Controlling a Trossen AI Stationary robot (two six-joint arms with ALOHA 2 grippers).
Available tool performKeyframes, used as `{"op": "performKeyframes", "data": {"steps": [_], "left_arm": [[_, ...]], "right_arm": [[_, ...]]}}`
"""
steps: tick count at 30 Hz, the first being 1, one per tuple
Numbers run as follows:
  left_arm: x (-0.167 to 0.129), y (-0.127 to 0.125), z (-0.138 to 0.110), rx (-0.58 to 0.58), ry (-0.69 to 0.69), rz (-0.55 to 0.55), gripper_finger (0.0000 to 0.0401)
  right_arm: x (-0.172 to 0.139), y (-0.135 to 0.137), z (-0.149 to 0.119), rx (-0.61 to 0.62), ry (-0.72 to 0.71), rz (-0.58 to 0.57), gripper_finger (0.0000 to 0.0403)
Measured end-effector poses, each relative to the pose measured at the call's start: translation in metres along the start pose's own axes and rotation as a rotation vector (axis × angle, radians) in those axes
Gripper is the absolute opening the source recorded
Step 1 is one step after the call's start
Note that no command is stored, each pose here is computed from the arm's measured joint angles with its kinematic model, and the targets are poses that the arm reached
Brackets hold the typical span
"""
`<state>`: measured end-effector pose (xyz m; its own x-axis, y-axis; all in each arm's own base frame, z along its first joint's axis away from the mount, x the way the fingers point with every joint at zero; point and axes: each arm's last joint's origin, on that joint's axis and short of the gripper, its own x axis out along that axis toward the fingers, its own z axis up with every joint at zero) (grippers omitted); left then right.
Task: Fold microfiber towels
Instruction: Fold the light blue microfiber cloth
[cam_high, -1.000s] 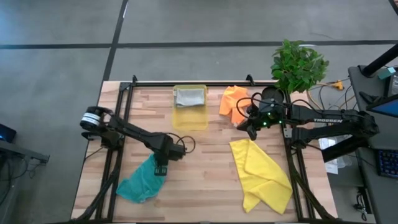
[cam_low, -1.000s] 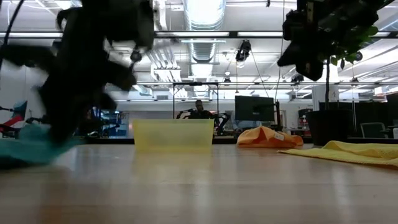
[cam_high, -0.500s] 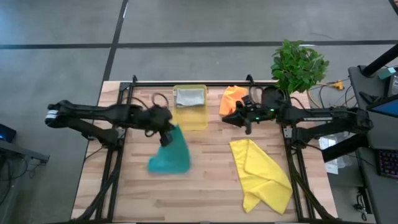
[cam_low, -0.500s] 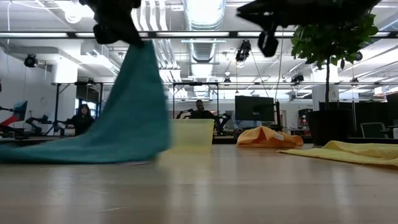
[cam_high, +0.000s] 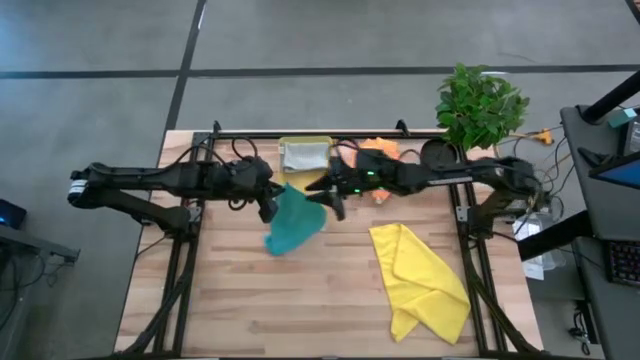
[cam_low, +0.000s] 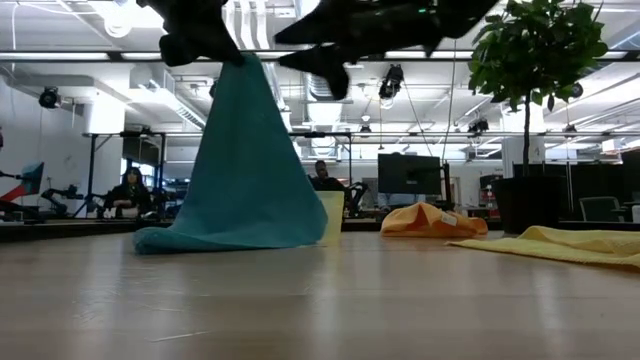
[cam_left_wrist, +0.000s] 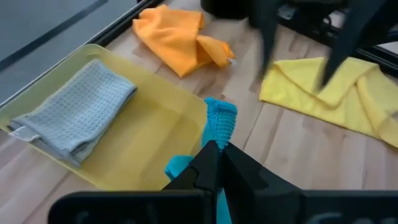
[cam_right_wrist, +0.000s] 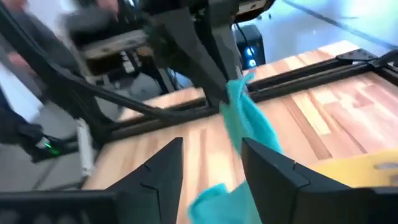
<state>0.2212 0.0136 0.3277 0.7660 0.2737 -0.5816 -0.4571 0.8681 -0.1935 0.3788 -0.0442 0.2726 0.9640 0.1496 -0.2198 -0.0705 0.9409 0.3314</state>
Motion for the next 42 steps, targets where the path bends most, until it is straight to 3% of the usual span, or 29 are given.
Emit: {"op": "performKeyframes", "data": {"steps": [8, 15, 22, 28, 33, 42], "left_arm": [[-0.001, -0.001, 0.001, 0.017, -0.002, -0.021, 0.0], [-0.006, 0.0, 0.002, 0.018, -0.022, -0.03, 0.0], [-0.011, 0.001, 0.002, 0.04, -0.032, -0.047, 0.0], [-0.011, 0.001, 0.001, 0.062, -0.01, -0.072, 0.0], [-0.009, 0.0, 0.001, 0.067, -0.005, -0.071, 0.0], [-0.009, 0.0, 0.001, 0.066, -0.012, -0.077, 0.0]], "right_arm": [[0.046, -0.013, 0.002, -0.048, 0.177, -0.037, 0.0155], [0.048, -0.019, -0.015, -0.038, 0.283, -0.057, 0.0136], [0.045, -0.019, -0.014, -0.023, 0.277, -0.062, 0.012], [0.03, -0.007, 0.007, -0.053, 0.21, -0.045, 0.0118], [0.029, -0.004, 0.01, -0.105, 0.181, -0.149, 0.0116], [0.044, -0.014, -0.009, -0.089, 0.231, -0.137, 0.0117]]}}
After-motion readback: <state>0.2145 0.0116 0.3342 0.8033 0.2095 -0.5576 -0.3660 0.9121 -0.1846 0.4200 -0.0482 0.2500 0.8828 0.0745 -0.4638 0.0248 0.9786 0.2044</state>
